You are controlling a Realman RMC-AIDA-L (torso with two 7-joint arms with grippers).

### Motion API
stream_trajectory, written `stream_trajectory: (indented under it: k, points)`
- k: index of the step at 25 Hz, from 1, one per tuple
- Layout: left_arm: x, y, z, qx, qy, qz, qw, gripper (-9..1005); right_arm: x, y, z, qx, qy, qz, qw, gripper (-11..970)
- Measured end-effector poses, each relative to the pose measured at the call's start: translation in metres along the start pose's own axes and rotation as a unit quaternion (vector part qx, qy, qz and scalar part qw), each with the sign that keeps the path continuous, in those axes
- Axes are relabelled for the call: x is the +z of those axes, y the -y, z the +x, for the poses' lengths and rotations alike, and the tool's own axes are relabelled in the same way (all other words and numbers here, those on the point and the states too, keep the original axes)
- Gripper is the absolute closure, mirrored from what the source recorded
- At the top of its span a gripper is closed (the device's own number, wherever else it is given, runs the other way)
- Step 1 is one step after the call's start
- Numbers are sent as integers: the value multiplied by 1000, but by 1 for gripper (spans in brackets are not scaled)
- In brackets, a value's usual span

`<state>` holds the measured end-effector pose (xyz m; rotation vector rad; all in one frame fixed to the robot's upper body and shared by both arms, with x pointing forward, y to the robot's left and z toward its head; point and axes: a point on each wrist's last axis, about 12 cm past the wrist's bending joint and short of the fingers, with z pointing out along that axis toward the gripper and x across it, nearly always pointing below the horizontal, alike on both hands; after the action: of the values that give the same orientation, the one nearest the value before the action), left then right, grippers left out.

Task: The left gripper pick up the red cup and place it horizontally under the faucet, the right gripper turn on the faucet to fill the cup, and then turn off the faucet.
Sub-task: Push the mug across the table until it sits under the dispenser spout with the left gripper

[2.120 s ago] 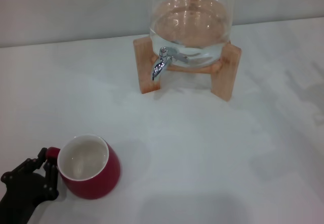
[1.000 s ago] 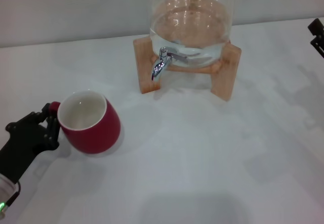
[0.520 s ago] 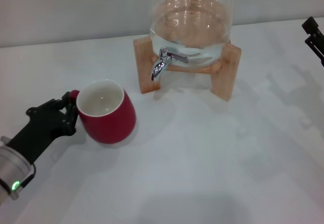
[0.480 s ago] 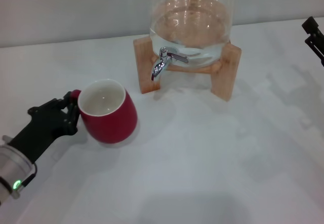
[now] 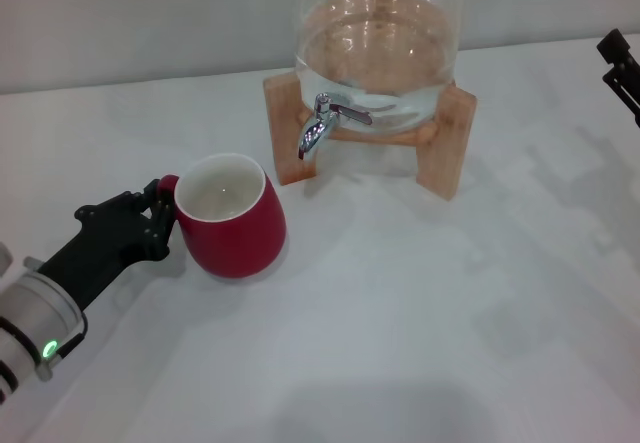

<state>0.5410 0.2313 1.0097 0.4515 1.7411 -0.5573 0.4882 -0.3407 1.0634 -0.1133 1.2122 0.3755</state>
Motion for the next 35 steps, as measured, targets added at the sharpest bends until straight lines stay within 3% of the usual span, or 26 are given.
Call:
stream_trajectory:
  k: [35]
  points:
    - [46,10,-19,12,-80,52,995,867,-2,-3,-3,2,11,-12,1000,101]
